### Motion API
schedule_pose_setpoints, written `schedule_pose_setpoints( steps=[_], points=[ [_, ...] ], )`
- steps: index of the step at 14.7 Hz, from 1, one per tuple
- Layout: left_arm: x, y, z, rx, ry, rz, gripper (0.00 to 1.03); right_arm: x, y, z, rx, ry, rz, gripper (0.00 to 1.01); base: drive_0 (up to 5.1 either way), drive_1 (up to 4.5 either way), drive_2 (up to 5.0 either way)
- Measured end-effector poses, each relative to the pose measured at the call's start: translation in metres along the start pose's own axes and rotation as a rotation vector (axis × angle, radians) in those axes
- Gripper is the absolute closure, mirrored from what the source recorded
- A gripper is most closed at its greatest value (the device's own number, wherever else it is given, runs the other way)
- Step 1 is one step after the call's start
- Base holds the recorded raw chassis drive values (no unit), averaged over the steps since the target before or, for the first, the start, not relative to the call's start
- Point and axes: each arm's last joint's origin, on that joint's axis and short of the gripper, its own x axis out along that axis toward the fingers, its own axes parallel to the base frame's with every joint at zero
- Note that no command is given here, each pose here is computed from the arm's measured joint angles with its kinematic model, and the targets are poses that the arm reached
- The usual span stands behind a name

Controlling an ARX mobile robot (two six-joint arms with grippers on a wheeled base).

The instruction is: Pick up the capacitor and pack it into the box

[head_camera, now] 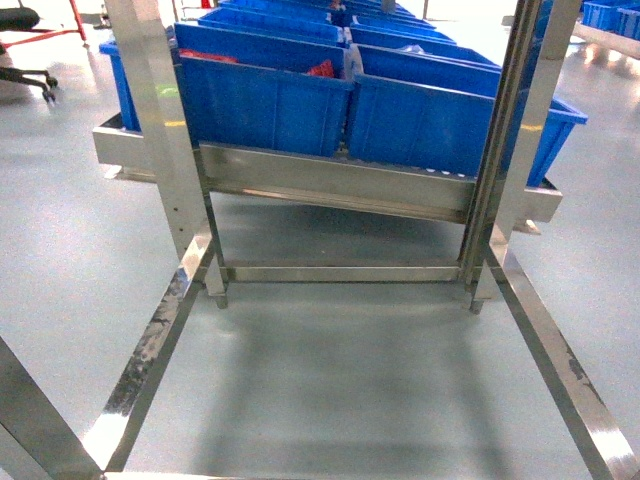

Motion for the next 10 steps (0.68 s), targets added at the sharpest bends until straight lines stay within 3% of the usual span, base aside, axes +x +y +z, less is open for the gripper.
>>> schedule_pose_setpoints(
  steps=[10],
  points=[
    [0.0000, 0.0000, 0.0000, 0.000, 0.000, 0.000, 0.05, 0.0000, 0.0000, 0.0000, 0.000, 0.000, 0.000, 0.03, 0.0, 0.00, 0.0]
  ],
)
